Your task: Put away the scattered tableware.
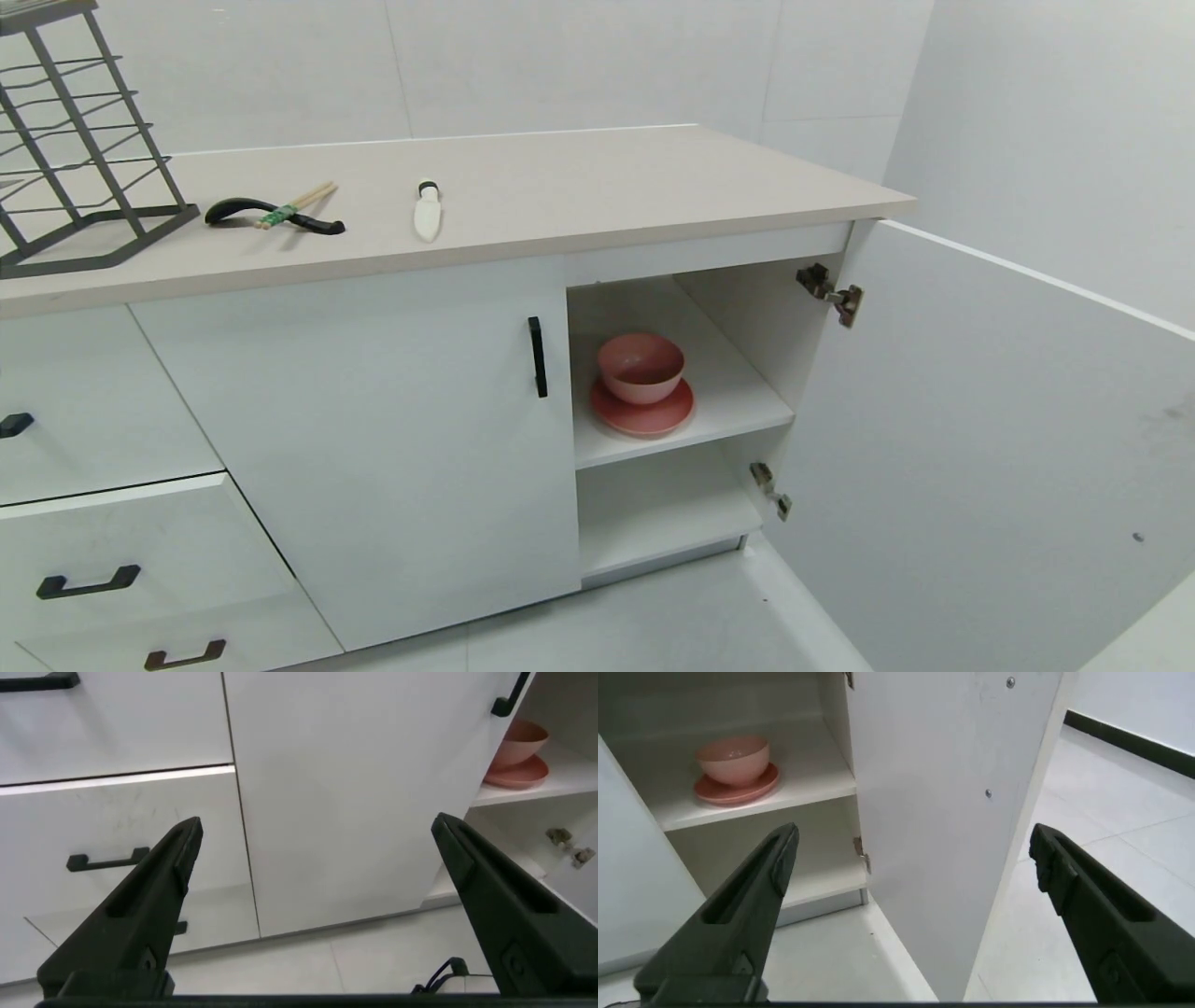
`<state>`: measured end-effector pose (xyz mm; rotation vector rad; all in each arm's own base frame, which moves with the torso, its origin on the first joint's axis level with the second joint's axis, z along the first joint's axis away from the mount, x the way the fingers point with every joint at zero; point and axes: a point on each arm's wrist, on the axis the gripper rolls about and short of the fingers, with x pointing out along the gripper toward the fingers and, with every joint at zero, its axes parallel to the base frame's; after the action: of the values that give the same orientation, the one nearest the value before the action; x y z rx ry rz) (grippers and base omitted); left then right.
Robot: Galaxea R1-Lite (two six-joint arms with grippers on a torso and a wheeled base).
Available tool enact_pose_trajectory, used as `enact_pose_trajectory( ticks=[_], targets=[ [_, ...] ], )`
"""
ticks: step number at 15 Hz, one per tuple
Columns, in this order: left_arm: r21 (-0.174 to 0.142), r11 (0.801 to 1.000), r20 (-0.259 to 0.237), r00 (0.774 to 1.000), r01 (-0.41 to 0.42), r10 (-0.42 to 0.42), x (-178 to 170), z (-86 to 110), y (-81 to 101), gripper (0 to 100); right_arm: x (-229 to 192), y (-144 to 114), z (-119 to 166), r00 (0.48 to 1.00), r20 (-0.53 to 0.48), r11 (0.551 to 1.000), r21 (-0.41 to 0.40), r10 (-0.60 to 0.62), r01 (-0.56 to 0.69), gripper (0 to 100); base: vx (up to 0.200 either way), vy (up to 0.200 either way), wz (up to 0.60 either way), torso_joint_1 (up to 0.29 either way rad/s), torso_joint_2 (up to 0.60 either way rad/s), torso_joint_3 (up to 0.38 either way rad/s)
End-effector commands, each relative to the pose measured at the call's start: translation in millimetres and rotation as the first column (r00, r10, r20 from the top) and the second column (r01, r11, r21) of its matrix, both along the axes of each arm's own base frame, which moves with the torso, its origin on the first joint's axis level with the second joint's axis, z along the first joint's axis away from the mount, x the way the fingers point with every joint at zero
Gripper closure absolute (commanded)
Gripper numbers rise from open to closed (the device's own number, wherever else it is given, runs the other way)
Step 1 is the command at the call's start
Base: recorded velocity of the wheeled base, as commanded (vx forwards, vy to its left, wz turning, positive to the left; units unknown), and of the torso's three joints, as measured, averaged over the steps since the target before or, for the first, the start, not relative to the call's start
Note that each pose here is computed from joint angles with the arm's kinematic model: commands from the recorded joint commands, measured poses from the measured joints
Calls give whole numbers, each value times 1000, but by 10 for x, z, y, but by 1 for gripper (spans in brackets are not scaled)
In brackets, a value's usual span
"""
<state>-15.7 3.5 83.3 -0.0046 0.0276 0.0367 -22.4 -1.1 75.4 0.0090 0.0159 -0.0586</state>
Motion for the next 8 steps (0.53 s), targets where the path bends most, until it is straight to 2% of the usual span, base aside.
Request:
enact_pose_trajectory(
  ticks=[1,2,3,4,5,6,8],
  targets=[
    [-7,1000,-1,1000,3,-3,1,0,-1,0,3,0,1,1000,-4,1000,-2,2,-2,0,0,0,0,0,0,0],
    [-21,1000,-2,1000,11,-11,1,-1,-3,0,3,0,1,1000,-4,1000,0,2,-2,0,-200,-200,0,-2,7,2],
    [-30,997,-19,998,66,-66,1,-18,-15,0,3,0,1,1000,-4,1000,0,2,-2,0,-200,-200,0,-2,2,12],
    [-27,997,-23,997,70,-71,0,-23,-16,0,3,0,1,1000,-4,1000,0,0,0,0,-200,-200,0,2,2,-7],
    [-2,993,-72,991,115,-114,-6,-66,-25,0,4,0,-4,1000,-5,1000,0,2,-2,0,-200,-200,0,2,2,2],
    [12,991,-60,989,133,-132,-3,-59,-29,0,3,0,1,1000,-4,1000,0,0,0,0,-200,-200,0,-2,2,-2],
    [7,988,-60,986,157,-156,-4,-59,-34,0,3,0,1,1000,-4,1000,0,0,0,0,0,0,0,0,0,0]
  ],
)
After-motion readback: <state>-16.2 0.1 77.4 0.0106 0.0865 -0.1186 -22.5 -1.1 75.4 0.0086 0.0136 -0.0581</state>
